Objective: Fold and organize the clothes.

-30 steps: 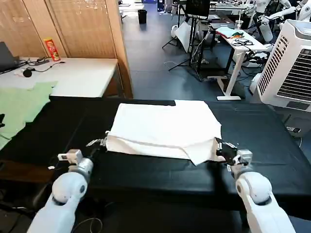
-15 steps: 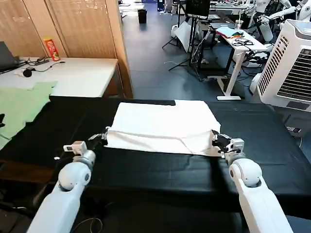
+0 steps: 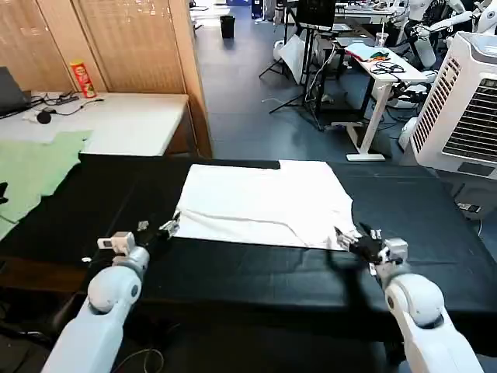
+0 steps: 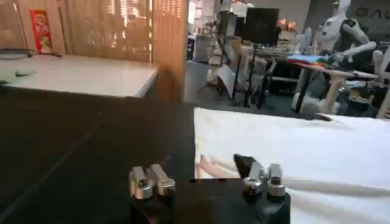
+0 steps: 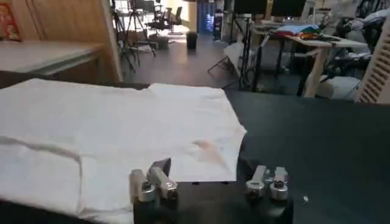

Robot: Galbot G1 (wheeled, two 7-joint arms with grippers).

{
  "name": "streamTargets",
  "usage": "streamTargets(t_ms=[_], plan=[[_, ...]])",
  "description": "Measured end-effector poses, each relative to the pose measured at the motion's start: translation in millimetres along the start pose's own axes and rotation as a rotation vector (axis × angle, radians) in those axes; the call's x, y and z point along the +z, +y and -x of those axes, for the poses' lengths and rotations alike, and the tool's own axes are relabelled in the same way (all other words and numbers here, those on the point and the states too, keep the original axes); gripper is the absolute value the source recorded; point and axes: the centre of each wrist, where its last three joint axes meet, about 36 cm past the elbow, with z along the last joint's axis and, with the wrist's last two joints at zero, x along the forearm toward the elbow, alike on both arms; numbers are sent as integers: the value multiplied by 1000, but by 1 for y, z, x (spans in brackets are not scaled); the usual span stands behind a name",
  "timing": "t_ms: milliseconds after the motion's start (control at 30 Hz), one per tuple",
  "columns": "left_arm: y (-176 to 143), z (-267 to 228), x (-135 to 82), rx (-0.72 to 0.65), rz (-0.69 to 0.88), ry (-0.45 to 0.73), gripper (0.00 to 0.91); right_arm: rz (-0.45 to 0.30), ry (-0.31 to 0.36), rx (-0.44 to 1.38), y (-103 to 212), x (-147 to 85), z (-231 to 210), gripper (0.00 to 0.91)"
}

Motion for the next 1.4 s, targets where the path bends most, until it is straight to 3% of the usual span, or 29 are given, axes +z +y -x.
streamTargets(t_ms=[33, 133, 200, 233, 267, 333, 400, 633, 967, 1400], plan=[[0, -1, 3, 3, -3, 8, 878, 2, 2, 2, 0, 1, -1, 712], [-1, -3, 9, 5, -10, 24, 741, 9, 10, 11, -1, 5, -2, 624], [0, -4, 12, 5, -13, 30, 507, 15, 16, 14, -2, 8, -2, 478], [0, -4, 13, 5, -14, 33, 429, 18, 18, 15, -2, 9, -2, 449], [0, -4, 14, 6, -15, 34, 156, 22, 21, 16, -2, 11, -1, 390], [1, -4, 15, 8, -16, 38, 117, 30, 26, 15, -2, 14, 0, 341], [1, -3, 17, 6, -18, 39, 0, 34, 28, 15, -2, 15, 1, 127], [3, -4, 22, 2, -18, 49, 0, 30, 45, 31, 0, 12, -7, 29], [2, -33, 23, -22, 46, 87, 0, -13, 110, 88, 17, -5, -54, 29], [11, -118, 14, -43, 204, 158, 0, -24, 211, 52, 34, 10, -108, 39]])
